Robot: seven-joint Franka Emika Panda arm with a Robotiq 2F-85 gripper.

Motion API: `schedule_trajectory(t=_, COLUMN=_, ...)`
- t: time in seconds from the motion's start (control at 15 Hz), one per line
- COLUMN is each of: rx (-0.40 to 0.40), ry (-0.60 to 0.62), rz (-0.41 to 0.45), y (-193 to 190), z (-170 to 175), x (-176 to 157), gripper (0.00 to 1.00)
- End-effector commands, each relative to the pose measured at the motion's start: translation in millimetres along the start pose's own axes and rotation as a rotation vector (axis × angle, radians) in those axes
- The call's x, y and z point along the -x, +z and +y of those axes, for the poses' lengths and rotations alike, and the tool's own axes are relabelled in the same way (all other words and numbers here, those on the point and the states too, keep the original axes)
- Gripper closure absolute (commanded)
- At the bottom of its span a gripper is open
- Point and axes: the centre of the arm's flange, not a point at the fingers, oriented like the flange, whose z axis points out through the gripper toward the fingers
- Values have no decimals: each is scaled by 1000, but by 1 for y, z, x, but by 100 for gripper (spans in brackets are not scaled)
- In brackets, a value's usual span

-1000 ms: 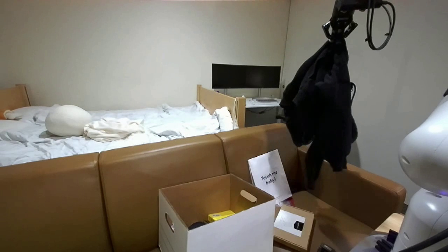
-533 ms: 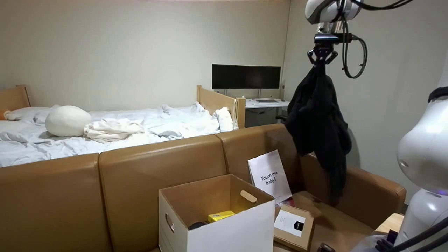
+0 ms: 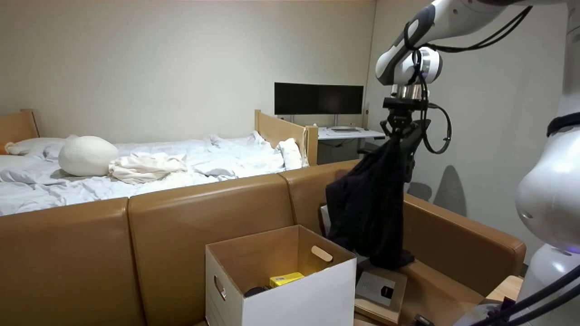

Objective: Remove the black cloth from the box and put it on the couch

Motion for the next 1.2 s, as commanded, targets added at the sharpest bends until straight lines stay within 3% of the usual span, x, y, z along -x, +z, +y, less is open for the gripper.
schedule_trajectory(t=0.0, rx=-44, ry=56, rz=-51, y=23, z=13, x=25, gripper=63)
schedule_trajectory(t=0.33, rx=-120, ry=-95, rz=-138, y=12, z=-13, x=45, gripper=31)
schedule_trajectory(t=0.53, rx=-164, ry=-263, rz=-129, y=-33, z=-19, x=69, gripper=12)
schedule_trajectory(t=0.6, rx=-135, ry=-325, rz=-115, y=-53, z=-22, x=80, gripper=5)
schedule_trajectory(t=0.73, rx=-59, ry=-418, rz=-84, y=-93, z=-28, x=104, gripper=0)
schedule_trajectory(t=0.93, rx=62, ry=-548, rz=-26, y=-137, z=-44, x=150, gripper=0)
schedule_trajectory(t=1.13, rx=139, ry=-691, rz=60, y=-157, z=-58, x=194, gripper=0)
